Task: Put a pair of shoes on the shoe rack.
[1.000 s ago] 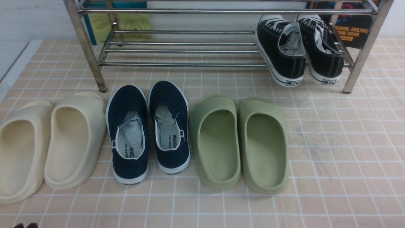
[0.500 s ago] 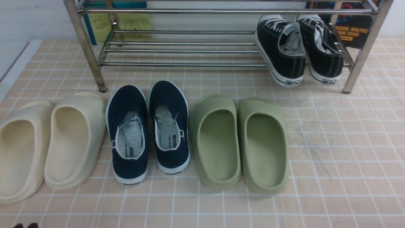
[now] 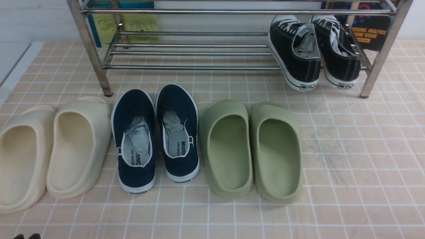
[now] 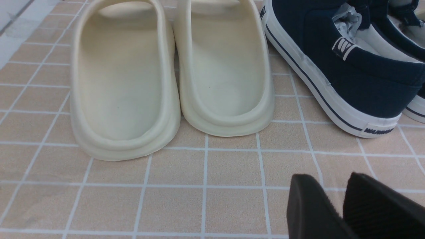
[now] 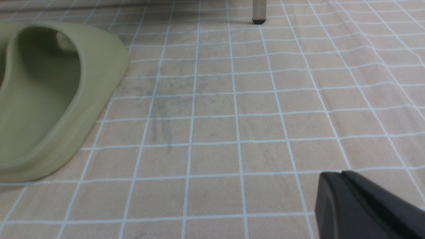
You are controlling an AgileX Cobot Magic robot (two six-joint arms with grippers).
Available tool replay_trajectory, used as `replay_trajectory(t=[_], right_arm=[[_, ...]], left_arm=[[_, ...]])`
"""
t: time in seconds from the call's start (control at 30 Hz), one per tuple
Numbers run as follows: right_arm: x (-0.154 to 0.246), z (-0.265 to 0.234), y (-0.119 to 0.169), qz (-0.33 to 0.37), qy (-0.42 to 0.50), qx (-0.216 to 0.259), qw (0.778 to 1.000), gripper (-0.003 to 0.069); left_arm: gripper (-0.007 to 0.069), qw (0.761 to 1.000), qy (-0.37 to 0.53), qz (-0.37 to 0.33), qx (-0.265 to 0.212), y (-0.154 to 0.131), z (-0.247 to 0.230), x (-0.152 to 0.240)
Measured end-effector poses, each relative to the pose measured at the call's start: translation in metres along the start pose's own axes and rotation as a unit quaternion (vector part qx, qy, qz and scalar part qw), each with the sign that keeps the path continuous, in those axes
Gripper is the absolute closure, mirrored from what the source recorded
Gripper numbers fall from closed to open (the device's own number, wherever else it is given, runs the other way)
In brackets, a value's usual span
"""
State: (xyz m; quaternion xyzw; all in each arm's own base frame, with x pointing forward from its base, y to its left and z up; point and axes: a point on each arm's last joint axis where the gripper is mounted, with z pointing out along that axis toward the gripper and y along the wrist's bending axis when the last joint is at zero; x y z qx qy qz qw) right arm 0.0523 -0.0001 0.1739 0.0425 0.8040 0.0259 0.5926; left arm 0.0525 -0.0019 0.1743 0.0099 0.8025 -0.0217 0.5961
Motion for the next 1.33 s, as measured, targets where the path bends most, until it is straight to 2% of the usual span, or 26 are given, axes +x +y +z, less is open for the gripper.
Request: replay_trajectory(t=[1.33], right_arm=[[0.0001, 0.0, 0.0, 0.0, 0.001, 0.0, 1.0, 0.0586]], left_arm=[[0.0403, 1.0, 0.0, 0.0, 0.0, 0.0, 0.0, 0.0]])
